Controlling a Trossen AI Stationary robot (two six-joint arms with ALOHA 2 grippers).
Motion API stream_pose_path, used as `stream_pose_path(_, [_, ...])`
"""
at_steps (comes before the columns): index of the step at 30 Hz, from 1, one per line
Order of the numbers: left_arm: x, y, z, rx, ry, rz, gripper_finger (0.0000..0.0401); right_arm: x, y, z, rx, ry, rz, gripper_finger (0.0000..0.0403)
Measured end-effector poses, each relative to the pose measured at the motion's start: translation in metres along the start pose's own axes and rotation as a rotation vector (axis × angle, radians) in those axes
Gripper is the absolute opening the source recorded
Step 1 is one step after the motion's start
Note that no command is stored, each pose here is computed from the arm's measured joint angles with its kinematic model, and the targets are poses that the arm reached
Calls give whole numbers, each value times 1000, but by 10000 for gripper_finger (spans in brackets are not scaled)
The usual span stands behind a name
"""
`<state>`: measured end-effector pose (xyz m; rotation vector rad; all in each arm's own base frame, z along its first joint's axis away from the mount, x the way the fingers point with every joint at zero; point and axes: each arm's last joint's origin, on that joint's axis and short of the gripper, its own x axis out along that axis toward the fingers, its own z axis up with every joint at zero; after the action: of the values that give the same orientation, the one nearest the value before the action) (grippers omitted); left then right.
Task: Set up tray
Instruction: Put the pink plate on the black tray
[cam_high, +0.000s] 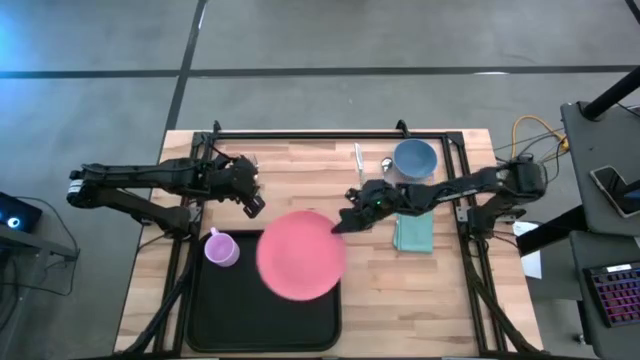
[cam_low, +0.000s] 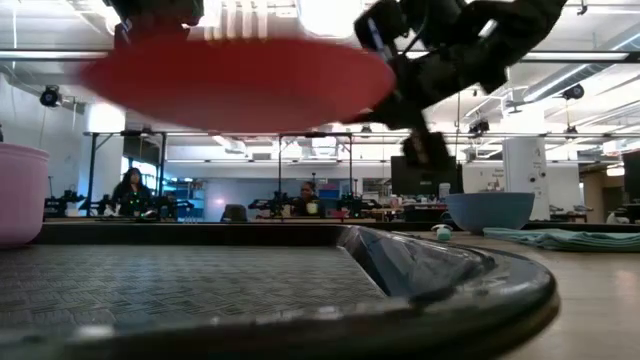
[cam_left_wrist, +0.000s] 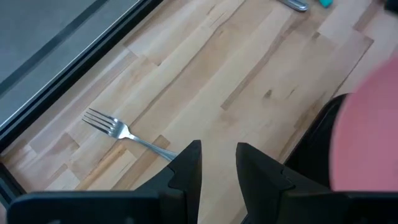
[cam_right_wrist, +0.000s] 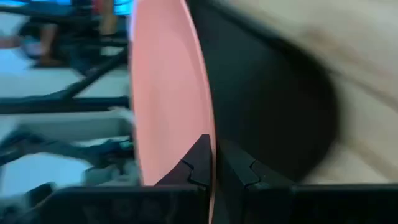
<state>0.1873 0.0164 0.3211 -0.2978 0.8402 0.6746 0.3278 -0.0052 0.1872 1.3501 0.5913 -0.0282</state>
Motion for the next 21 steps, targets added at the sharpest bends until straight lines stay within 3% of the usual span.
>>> stream_pose_path(7, [1,-1,0,10,4,3,81,60,-17,-4,32,101,-38,8])
stream_pose_path(21, [2,0,-1,72,18,4,81,159,2,8,-32,262,31,8])
